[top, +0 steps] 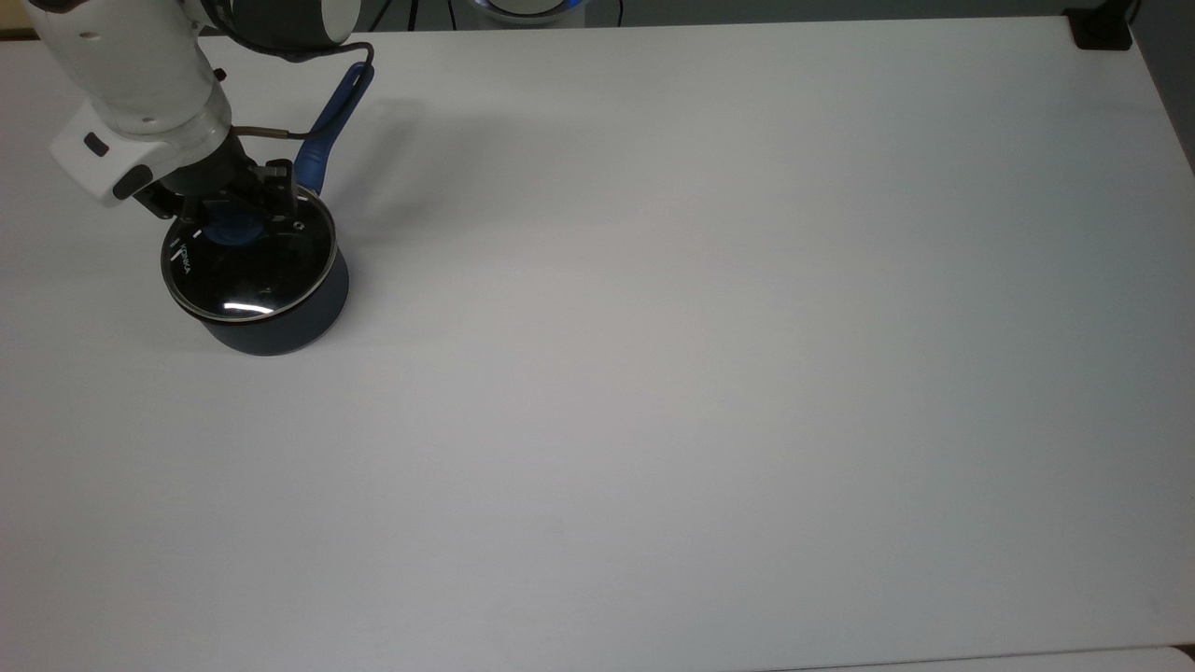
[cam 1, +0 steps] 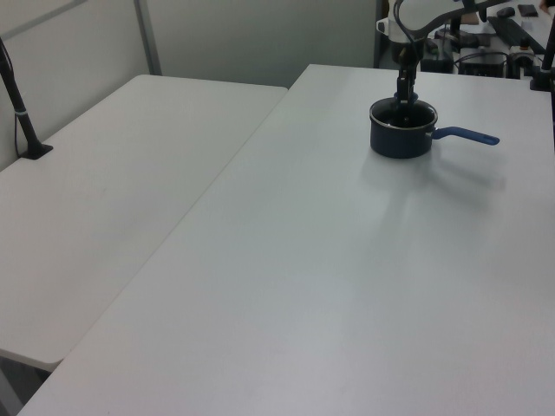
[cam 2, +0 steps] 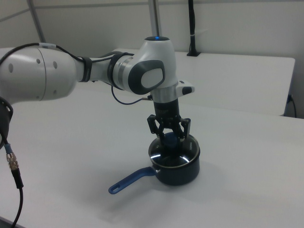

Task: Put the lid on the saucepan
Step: 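Raise the open gripper away from the lid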

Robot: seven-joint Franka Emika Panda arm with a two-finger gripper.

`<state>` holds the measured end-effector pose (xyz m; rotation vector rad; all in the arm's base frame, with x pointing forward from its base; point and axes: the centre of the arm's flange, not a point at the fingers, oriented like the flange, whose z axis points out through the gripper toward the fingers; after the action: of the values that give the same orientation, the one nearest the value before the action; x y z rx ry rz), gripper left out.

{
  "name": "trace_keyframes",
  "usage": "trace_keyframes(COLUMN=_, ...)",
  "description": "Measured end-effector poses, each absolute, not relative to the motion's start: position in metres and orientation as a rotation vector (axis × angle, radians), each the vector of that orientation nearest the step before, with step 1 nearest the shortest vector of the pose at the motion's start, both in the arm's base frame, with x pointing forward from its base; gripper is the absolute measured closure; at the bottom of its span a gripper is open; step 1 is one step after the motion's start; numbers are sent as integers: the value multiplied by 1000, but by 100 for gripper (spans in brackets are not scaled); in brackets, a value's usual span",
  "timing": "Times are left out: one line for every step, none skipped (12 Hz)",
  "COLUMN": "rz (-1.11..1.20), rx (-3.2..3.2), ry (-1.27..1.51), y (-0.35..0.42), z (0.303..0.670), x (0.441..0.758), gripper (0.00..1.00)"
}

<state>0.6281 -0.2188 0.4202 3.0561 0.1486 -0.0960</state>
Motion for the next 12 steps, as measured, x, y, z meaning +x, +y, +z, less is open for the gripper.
trace_keyframes(rz=-97, rx=3056, ry=149, y=-219, z=420, x=628, gripper=40)
trace_keyframes(rz=-98, rx=3055, ry=150, y=-219, z=420, x=628, gripper=36)
trace_keyframes(rz=-98, rx=3053, ry=151, y=-219, z=420, x=628, gripper=22)
trace_keyframes(rz=-98, rx=3053, ry=151, y=-219, z=420, x=628, gripper=9)
trace_keyframes(rz=-98, rx=3053, ry=151, y=-219, z=420, x=628, gripper=0)
trace_keyframes(rz=-98, rx=3053, ry=151, y=-219, z=420, x=628, gripper=0)
trace_keyframes(rz=-93, rx=3052, ry=150, y=-219, z=422, x=629, gripper=0)
trace_keyframes(rz=-81, rx=3049, ry=149, y=-219, z=426, x=629, gripper=0)
trace_keyframes(rz=-62, rx=3035, ry=130, y=-220, z=436, x=629, gripper=0)
trace_keyframes(rz=-49, rx=3015, ry=92, y=-217, z=450, x=628, gripper=0)
trace_keyframes(rz=-41, rx=3009, ry=44, y=-207, z=465, x=626, gripper=0)
trace_keyframes(rz=-35, rx=3010, ry=-5, y=-188, z=483, x=625, gripper=0)
